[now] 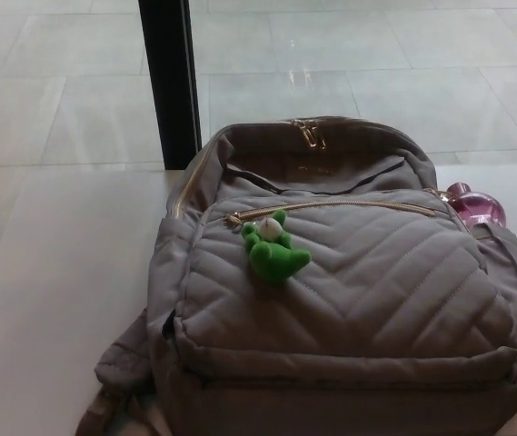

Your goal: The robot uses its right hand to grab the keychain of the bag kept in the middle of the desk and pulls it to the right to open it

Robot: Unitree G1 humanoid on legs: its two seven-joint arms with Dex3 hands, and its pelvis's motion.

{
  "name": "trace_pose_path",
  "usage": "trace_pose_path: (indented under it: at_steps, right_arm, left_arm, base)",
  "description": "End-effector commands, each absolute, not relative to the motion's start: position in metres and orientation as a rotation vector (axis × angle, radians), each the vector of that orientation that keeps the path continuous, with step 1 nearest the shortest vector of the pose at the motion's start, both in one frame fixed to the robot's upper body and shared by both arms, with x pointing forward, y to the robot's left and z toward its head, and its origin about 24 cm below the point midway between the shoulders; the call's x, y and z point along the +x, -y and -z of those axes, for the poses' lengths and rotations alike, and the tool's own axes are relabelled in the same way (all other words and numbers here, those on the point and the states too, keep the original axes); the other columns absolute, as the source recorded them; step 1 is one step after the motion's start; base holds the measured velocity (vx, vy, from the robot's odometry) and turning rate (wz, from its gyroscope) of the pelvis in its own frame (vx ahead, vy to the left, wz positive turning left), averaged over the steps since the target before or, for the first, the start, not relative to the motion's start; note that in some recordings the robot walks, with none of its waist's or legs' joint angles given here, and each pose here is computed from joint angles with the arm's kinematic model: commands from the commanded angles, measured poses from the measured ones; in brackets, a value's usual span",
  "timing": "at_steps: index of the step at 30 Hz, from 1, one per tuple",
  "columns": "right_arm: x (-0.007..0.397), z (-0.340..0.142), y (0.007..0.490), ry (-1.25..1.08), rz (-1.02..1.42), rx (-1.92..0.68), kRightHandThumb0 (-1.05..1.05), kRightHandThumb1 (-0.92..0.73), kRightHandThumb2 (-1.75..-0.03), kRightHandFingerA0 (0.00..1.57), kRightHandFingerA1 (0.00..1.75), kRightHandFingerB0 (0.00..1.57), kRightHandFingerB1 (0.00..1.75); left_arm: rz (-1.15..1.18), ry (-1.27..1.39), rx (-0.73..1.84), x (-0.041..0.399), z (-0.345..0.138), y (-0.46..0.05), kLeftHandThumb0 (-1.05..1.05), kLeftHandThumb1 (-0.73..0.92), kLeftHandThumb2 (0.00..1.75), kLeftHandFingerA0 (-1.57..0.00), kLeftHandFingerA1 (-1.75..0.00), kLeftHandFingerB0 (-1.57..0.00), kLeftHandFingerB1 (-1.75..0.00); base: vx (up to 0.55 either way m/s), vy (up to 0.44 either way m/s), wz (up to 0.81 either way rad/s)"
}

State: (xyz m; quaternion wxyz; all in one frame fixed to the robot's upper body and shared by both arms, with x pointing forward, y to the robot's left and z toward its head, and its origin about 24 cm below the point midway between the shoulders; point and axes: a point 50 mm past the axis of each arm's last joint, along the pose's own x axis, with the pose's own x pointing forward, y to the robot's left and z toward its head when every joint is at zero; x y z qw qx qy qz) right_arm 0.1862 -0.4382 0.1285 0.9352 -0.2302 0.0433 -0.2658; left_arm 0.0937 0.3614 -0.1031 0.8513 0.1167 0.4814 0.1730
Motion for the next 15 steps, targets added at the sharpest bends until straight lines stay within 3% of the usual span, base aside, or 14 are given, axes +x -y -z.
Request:
trace_pose_path:
  at_steps: [1, 2, 3, 4, 5, 6, 7, 8, 9, 10, 12, 13, 14, 15]
  right_arm:
    - [0.259, -0.256, 0.312, 0.387, 0.135, -0.411, -0.79, -0.56, -0.92, 0.34, 0.57, 0.08, 0.41]
    - [0.263, -0.259, 0.298, 0.397, 0.104, -0.397, -0.82, -0.54, -0.9, 0.39, 0.56, 0.15, 0.41]
    - [0.265, -0.26, 0.294, 0.397, 0.097, -0.392, -0.82, -0.54, -0.9, 0.39, 0.56, 0.15, 0.41]
    - [0.268, -0.262, 0.282, 0.42, 0.056, -0.393, -0.7, -0.64, -0.6, 0.39, 0.53, 0.27, 0.32]
    - [0.273, -0.267, 0.257, 0.461, -0.029, -0.403, -0.7, -0.63, -0.59, 0.39, 0.51, 0.32, 0.32]
    - [0.273, -0.267, 0.248, 0.465, -0.051, -0.403, -0.69, -0.62, -0.59, 0.38, 0.5, 0.35, 0.33]
    - [0.275, -0.267, 0.235, 0.464, -0.09, -0.39, -0.7, -0.48, -0.87, 0.32, 0.58, 0.28, 0.45]
    - [0.277, -0.267, 0.227, 0.455, -0.121, -0.376, -0.7, -0.48, -0.87, 0.32, 0.58, 0.28, 0.45]
    - [0.282, -0.265, 0.208, 0.474, -0.24, -0.408, -0.71, -0.63, -0.6, 0.43, 0.6, 0.3, 0.32]
    - [0.285, -0.263, 0.196, 0.477, -0.312, -0.434, -0.76, -0.65, -0.6, 0.48, 0.71, 0.3, 0.31]
    - [0.286, -0.262, 0.188, 0.465, -0.335, -0.479, -0.82, -0.66, -0.61, 0.41, 0.64, 0.31, 0.32]
    - [0.286, -0.261, 0.177, 0.465, -0.386, -0.502, -0.87, -0.67, -0.61, 0.42, 0.95, 0.33, 0.33]
    - [0.286, -0.261, 0.168, 0.462, -0.416, -0.529, -0.91, -0.67, -0.61, 0.38, 0.79, 0.32, 0.34]
    - [0.286, -0.262, 0.166, 0.459, -0.418, -0.537, -0.91, -0.67, -0.61, 0.38, 0.79, 0.32, 0.34]
  left_arm:
    - [-0.358, -0.996, 0.187, 0.097, 0.103, -0.36, -0.63, 0.58, 0.9, -0.49, -0.59, -0.3, -0.48]
    - [-0.36, -0.997, 0.181, 0.097, 0.103, -0.36, -0.59, 0.71, 0.62, -0.55, -0.48, -0.37, -0.34]
    - [-0.36, -0.997, 0.182, 0.097, 0.103, -0.36, -0.59, 0.71, 0.62, -0.55, -0.48, -0.37, -0.34]
    - [-0.363, -0.997, 0.182, 0.097, 0.103, -0.36, -0.62, 0.57, 0.9, -0.51, -0.6, -0.33, -0.48]
    - [-0.361, -0.997, 0.181, 0.095, 0.105, -0.358, -0.62, 0.7, 0.62, -0.55, -0.49, -0.4, -0.35]
    - [-0.353, -0.997, 0.184, 0.094, 0.105, -0.357, -0.62, 0.7, 0.61, -0.54, -0.47, -0.39, -0.34]
    - [-0.345, -0.996, 0.188, 0.093, 0.105, -0.358, -0.62, 0.71, 0.62, -0.53, -0.46, -0.39, -0.34]
    - [-0.345, -0.996, 0.187, 0.094, 0.104, -0.358, -0.62, 0.71, 0.62, -0.53, -0.46, -0.39, -0.34]
    - [-0.342, -0.992, 0.187, 0.095, 0.104, -0.358, -0.62, 0.7, 0.61, -0.51, -0.47, -0.38, -0.34]
    - [-0.335, -0.989, 0.191, 0.095, 0.103, -0.358, -0.62, 0.71, 0.61, -0.51, -0.47, -0.38, -0.35]
    - [-0.341, -0.986, 0.182, 0.095, 0.103, -0.359, -0.62, 0.69, 0.61, -0.52, -0.48, -0.39, -0.35]
    - [-0.328, -0.989, 0.193, 0.094, 0.103, -0.359, -0.62, 0.71, 0.62, -0.53, -0.47, -0.38, -0.34]
    - [-0.324, -0.991, 0.193, 0.094, 0.104, -0.358, -0.65, 0.57, 0.92, -0.48, -0.58, -0.32, -0.48]
    - [-0.325, -0.991, 0.191, 0.093, 0.104, -0.358, -0.65, 0.57, 0.92, -0.48, -0.58, -0.32, -0.48]
  base:
    - [0.0, 0.0, 0.0]
    - [0.0, 0.0, 0.0]
    - [0.0, 0.0, 0.0]
    - [0.0, 0.0, 0.0]
    - [0.0, 0.0, 0.0]
    - [0.0, 0.0, 0.0]
    - [0.0, 0.0, 0.0]
    - [0.0, 0.0, 0.0]
    - [0.0, 0.0, 0.0]
    - [0.0, 0.0, 0.0]
    - [0.0, 0.0, 0.0]
    - [0.0, 0.0, 0.0]
    - [0.0, 0.0, 0.0]
    - [0.0, 0.0, 0.0]
